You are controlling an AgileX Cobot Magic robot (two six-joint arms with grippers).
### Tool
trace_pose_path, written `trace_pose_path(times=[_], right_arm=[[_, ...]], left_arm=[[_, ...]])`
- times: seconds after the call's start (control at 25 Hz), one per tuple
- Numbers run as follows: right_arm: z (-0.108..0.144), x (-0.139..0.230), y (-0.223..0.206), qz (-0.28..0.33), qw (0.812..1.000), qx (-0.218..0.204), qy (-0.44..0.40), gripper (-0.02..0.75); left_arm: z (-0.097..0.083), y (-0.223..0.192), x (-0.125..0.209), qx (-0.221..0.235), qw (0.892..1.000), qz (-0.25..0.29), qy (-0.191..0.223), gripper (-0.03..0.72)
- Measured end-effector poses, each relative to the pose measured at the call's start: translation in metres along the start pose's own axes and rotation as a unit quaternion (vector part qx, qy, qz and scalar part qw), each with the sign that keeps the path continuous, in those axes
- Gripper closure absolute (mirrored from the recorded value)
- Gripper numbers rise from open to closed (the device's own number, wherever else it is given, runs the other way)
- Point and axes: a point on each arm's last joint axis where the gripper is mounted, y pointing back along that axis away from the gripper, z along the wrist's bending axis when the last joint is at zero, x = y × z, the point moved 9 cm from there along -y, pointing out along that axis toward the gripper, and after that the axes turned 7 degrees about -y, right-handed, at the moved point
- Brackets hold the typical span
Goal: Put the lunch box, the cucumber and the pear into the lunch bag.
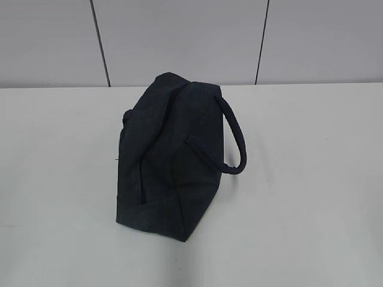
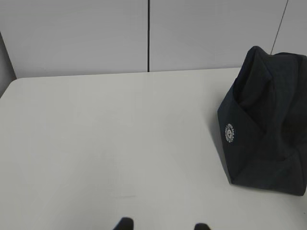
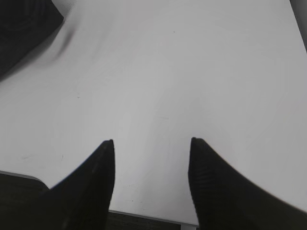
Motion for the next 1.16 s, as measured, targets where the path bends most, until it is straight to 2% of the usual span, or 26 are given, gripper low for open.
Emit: trace_pose_path(times=[1.16], right_arm=[[0.0008,0.0,-0.0005,-0.001,1.0,-0.002,0.007,0.343]], left_arm=[[0.0,0.0,0.0,0.0,1.0,0.0,0.0,0.442]])
